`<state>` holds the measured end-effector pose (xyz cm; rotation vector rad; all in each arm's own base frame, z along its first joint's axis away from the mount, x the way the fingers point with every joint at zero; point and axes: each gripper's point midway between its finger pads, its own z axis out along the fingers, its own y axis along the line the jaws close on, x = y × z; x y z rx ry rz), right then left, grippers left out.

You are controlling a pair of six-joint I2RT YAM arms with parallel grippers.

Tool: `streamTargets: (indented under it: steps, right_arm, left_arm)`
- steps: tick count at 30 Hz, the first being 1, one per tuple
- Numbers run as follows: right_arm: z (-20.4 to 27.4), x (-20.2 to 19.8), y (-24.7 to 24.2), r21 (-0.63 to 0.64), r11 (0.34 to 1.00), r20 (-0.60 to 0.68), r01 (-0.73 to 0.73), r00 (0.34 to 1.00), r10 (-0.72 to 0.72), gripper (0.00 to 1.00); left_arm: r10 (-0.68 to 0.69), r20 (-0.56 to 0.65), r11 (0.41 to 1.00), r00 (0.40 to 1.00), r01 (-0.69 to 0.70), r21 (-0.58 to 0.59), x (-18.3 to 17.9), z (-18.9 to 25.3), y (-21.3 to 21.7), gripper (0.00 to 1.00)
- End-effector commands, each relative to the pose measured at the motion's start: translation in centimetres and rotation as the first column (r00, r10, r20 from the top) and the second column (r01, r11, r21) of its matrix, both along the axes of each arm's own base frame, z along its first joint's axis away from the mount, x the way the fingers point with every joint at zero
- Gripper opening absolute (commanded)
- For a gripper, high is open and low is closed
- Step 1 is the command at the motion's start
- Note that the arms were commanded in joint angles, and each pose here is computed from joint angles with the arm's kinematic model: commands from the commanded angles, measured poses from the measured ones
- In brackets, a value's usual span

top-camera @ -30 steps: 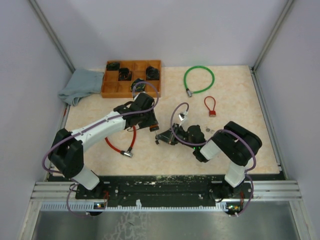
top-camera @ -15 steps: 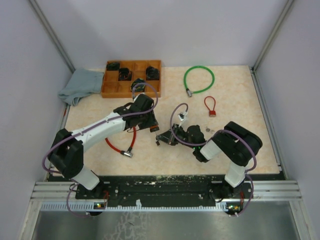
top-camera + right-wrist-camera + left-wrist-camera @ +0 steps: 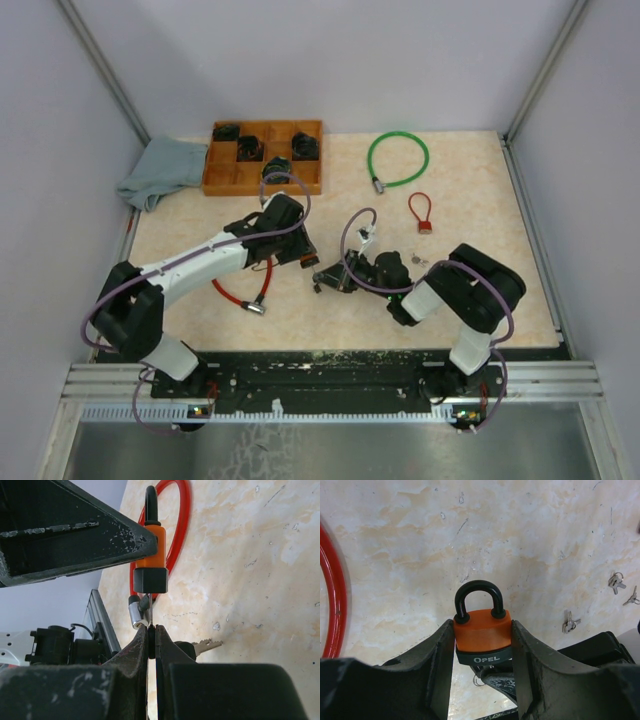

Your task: Unlock with the key

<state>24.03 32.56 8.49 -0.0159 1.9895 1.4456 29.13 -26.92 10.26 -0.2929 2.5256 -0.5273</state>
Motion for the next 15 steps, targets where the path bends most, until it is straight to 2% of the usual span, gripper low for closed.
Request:
streamTargets:
  steps: [1,10,15]
  right_arm:
    - [5.3,3.3,-0.2,0.16,0.982,0.13,0.097,0.984,-0.118,0.0]
    - [5.4,3.8,-1.3,0.15,0.976,0.146,0.158,0.973,-0.18,0.0]
    - [5.6,3.7,-1.6,0.134,0.977,0.157,0.167,0.97,-0.187,0.0]
  left_arm:
    - [-0.022,-0.076,0.997,0.997,0.016,-0.07,-2.6,-0.1,-0.5,0.0]
    - [0.027,-0.116,0.992,0.993,-0.041,-0.122,-3.1,-0.7,-0.8,0.0]
    - [0.058,-0.111,0.997,0.992,-0.063,-0.042,-2.7,-1.3,0.4,0.0]
